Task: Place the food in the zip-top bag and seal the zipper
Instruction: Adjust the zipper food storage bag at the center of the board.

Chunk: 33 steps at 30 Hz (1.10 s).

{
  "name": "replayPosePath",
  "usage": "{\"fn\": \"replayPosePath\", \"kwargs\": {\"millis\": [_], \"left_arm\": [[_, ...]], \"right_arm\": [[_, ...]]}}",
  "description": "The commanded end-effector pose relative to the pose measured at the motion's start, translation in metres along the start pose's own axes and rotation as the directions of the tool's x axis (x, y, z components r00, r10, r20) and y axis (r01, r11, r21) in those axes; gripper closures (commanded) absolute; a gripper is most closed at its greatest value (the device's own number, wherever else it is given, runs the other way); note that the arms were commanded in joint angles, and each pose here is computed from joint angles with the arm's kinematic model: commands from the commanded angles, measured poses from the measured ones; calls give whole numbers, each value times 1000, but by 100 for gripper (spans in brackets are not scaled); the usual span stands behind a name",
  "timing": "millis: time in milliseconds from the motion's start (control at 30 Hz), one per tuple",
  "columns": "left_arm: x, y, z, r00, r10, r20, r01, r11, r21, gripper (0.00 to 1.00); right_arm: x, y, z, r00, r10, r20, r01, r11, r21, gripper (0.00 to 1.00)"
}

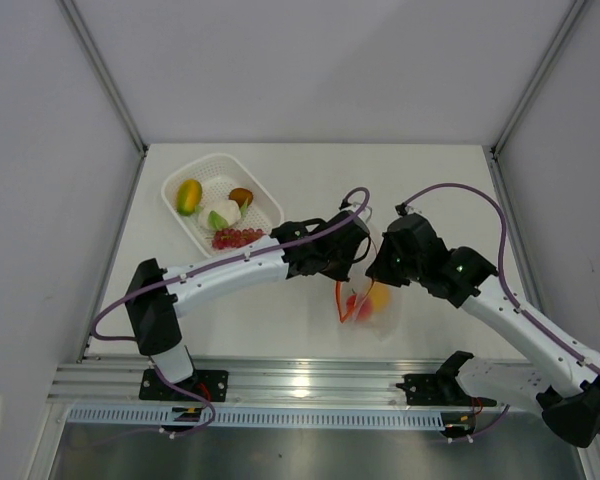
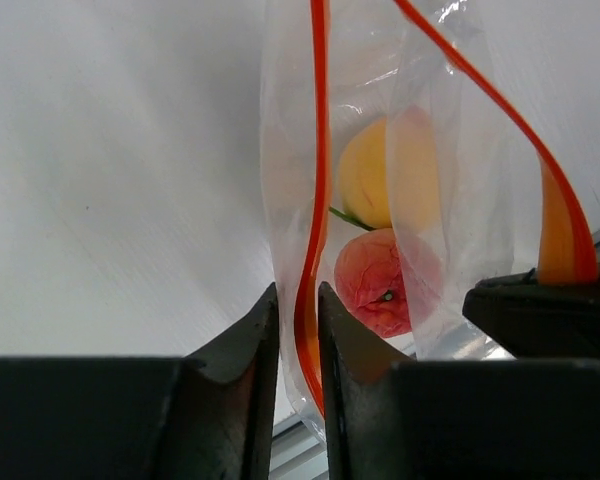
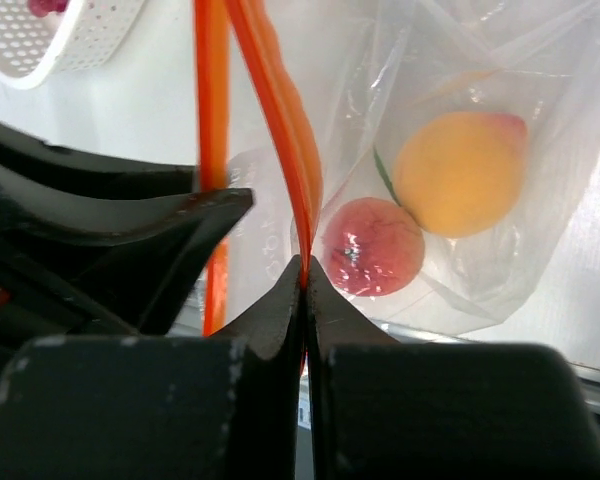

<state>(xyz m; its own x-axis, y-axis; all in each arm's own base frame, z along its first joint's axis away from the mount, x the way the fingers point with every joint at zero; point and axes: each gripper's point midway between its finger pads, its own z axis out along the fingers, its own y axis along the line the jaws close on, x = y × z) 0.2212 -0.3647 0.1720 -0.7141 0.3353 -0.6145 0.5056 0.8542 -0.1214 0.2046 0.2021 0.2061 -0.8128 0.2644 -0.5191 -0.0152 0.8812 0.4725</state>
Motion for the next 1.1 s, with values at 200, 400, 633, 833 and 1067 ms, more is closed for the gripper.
{"fn": "replayPosePath", "kwargs": {"millis": [200, 400, 633, 833, 1067], "left_arm": [[-32, -12, -37, 997, 23, 76, -27, 998, 55, 85], [-40, -24, -48, 995, 28, 91, -39, 991, 126, 100], [-40, -27, -51, 993, 14, 116, -32, 987, 156, 99], [-43, -39, -53, 992, -6, 128, -22, 976, 218, 87], [-36, -56, -44, 995, -9, 95, -18, 958, 285, 57]], "right_arm": [[-19, -24, -13, 995, -24, 93, 10, 990, 144, 100], [-22, -31, -20, 993, -34, 113, 14, 986, 166, 100], [-26, -25, -33, 991, -33, 129, 16, 991, 131, 100], [-24, -20, -33, 992, -24, 121, 11, 994, 105, 100], [-23, -18, -33, 993, -18, 117, 8, 996, 91, 100]]}}
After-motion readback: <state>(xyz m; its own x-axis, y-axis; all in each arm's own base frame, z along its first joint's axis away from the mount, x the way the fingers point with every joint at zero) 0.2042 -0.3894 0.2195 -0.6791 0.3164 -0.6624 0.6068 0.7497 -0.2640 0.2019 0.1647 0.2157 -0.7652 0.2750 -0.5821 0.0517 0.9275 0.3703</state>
